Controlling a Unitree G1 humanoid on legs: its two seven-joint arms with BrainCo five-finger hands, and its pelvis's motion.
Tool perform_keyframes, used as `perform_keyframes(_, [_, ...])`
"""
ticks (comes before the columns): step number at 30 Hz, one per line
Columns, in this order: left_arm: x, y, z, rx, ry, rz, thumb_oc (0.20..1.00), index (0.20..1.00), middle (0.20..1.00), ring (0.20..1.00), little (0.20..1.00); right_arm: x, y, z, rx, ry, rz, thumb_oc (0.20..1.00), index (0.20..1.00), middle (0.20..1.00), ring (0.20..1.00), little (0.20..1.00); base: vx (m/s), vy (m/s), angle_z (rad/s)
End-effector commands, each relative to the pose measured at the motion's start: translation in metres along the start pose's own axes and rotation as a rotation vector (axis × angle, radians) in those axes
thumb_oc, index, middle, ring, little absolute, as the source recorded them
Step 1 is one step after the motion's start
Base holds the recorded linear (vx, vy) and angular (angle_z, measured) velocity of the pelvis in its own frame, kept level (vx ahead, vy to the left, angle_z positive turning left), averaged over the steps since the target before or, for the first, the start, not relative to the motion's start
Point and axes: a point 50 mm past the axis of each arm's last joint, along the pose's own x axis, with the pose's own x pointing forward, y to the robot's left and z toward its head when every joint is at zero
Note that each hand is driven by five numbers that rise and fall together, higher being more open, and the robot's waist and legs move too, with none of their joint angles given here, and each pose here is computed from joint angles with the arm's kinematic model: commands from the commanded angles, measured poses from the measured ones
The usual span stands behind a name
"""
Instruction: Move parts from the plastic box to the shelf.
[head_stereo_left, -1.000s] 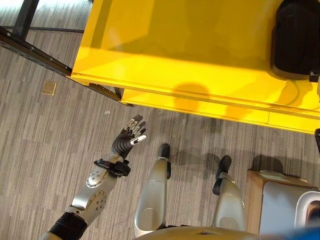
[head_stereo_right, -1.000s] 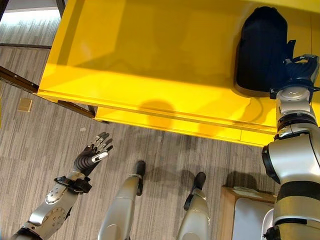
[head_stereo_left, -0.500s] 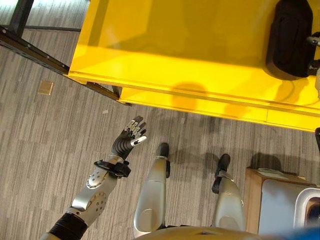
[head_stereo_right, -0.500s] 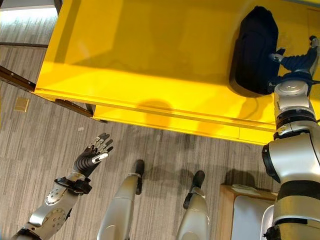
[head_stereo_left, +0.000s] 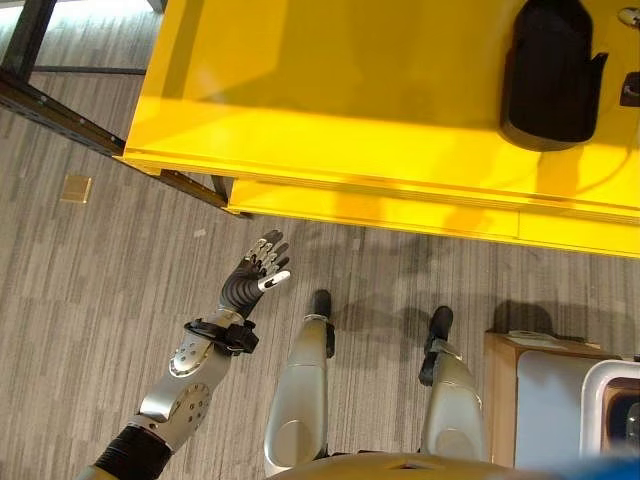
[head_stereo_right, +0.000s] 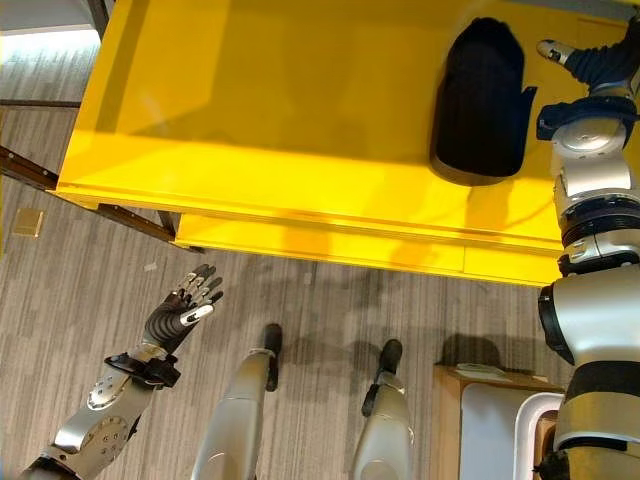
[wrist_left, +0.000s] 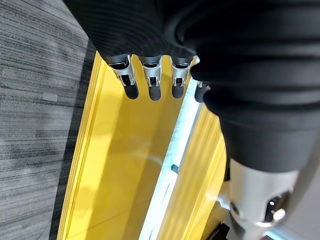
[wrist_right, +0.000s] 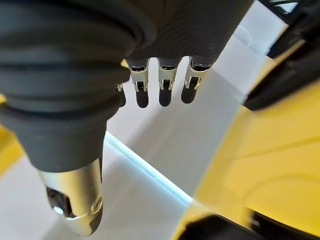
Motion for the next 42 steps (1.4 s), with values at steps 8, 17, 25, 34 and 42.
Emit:
perform_keyframes(8, [-0.009,0.004,0.010,-0.026,-0.061,-0.010,1.000,1.000,1.000,1.000,1.000,-0.026,-0.009,0.006,-0.012,-0.248,0.057,1.000,1.000,1.000,1.000,1.000,-0.01,-0.020,-0.06])
perform_keyframes(17, [-0.010,0.000,0.000,-0.041,-0.045,-0.011,1.000,1.000,1.000,1.000,1.000,-0.113,-0.015,-0.059,-0.086,-0.225,0.246,1.000,1.000,1.000,1.000,1.000,0.05,-0.040,-0.07])
perform_keyframes(25, [-0.012,-0.005,-0.008,-0.032,-0.046,-0.021,1.000,1.000,1.000,1.000,1.000,-0.200,-0.008,-0.084,-0.211,-0.229,0.494,1.000,1.000,1.000,1.000,1.000,0.07,-0.012,-0.01])
perform_keyframes(34, [-0.006,-0.010,-0.011,-0.012,-0.051,-0.013,1.000,1.000,1.000,1.000,1.000,-0.245,0.050,-0.080,-0.261,-0.311,0.821,1.000,1.000,1.000,1.000,1.000,0.01,0.006,0.04])
perform_keyframes(42, [-0.002,-0.013,-0.011,-0.011,-0.059,-0.011,1.000,1.000,1.000,1.000,1.000,-0.263,0.081,-0.083,-0.267,-0.315,0.947,1.000,1.000,1.000,1.000,1.000,0.00,0.005,0.03])
